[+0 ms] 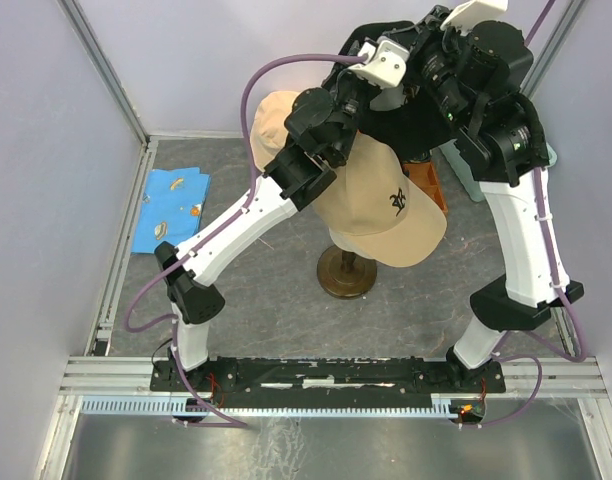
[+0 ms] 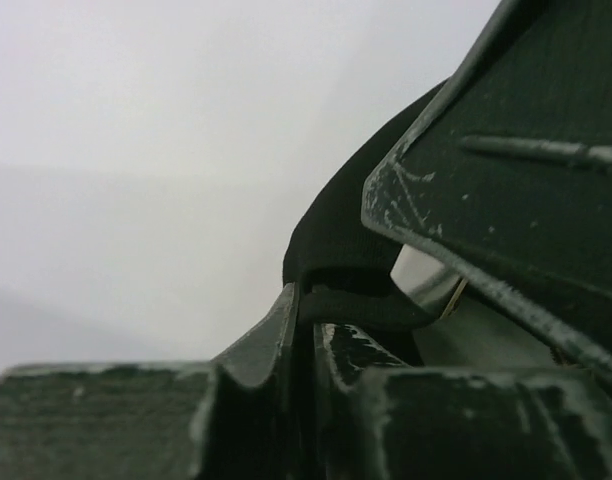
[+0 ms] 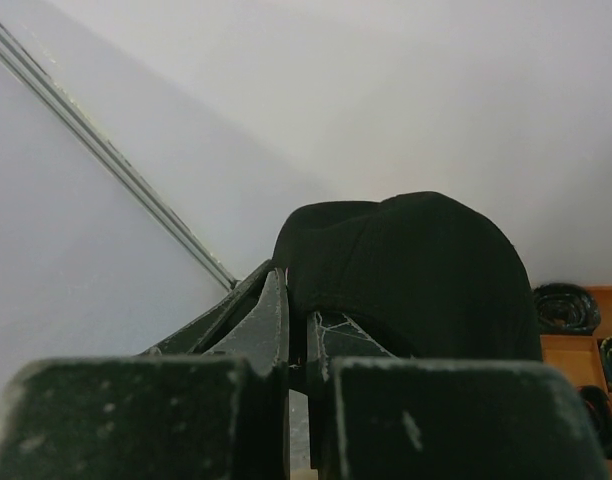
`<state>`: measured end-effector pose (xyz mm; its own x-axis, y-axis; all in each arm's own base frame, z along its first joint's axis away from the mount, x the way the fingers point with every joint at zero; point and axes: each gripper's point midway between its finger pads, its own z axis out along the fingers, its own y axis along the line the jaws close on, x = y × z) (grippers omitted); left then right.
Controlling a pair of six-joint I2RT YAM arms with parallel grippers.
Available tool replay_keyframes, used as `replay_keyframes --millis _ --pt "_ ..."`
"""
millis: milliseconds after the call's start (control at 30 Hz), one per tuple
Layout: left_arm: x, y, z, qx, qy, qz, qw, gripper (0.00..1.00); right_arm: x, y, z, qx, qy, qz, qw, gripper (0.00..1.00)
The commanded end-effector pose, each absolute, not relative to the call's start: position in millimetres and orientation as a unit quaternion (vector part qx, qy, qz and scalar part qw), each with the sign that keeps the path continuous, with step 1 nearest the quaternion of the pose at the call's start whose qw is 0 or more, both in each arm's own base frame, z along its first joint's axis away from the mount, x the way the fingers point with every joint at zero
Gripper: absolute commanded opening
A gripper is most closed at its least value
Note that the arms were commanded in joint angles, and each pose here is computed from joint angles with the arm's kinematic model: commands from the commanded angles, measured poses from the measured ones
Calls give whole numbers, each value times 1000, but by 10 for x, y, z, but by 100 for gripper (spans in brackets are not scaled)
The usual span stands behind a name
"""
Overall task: Stack the hats
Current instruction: Adjust the hat.
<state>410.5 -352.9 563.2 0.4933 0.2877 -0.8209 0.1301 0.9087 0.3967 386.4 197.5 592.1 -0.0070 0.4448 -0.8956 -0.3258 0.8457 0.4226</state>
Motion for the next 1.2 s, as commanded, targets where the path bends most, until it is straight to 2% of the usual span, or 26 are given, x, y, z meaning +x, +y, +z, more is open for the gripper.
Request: replay_keyframes --millis 0,400,700,1167 --pt "3936 -3314 6139 147 457 24 877 4 3712 1877 6060 46 640 273 717 0" --pt "3887 -3338 6262 161 444 8 881 3 3755 1677 6093 67 628 265 729 0" --pt "3810 -3067 6446 152 444 10 883 3 3756 1604 6151 76 617 271 735 0" --pt "3517 -2951 6469 200 465 -48 861 3 3834 1575 6136 84 615 275 734 0"
